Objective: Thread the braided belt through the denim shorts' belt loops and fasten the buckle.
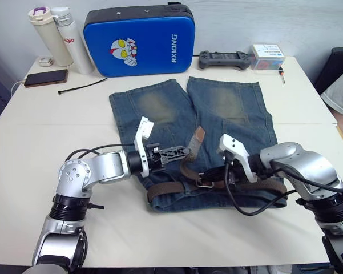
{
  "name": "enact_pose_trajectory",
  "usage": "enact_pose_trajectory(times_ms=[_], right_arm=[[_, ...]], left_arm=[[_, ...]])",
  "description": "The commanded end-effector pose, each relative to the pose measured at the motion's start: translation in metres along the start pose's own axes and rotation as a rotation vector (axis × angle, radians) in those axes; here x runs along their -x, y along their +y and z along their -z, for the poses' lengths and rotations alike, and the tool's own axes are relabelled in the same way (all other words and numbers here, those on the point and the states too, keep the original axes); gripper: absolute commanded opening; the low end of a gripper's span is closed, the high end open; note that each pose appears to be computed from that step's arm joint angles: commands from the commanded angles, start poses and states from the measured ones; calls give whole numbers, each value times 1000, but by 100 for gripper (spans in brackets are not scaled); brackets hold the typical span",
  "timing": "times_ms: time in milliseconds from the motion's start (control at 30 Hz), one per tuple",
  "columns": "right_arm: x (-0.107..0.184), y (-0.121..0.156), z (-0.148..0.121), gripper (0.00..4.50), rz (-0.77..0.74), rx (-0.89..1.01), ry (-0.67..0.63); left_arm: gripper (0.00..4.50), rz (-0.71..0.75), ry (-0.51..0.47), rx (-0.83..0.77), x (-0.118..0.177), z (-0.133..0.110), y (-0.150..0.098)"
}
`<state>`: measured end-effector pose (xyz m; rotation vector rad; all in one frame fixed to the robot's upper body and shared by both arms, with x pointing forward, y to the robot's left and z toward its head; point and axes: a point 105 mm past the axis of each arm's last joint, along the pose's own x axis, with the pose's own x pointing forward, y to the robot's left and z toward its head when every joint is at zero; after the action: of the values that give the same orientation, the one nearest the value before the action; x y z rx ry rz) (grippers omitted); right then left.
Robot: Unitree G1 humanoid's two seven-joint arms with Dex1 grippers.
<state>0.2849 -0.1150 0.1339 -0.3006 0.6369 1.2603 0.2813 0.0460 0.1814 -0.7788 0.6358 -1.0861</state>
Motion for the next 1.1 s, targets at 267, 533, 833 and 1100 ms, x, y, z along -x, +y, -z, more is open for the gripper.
enact_pose_trajectory(times_ms=[267, 533, 833, 1100], right_arm=[[-20, 0, 23, 3, -86, 38, 103], [-35, 3, 37, 3, -171, 76, 257], [-46, 3, 50, 3, -147, 156, 394], [-50, 8, 60, 3, -74, 314, 512]], left_arm=[[0, 38, -8, -23, 6, 1, -11], [0, 42, -17, -30, 4, -1, -13], [0, 69, -18, -42, -2, -5, -18], [0, 93, -14, -61, -9, -18, -21]])
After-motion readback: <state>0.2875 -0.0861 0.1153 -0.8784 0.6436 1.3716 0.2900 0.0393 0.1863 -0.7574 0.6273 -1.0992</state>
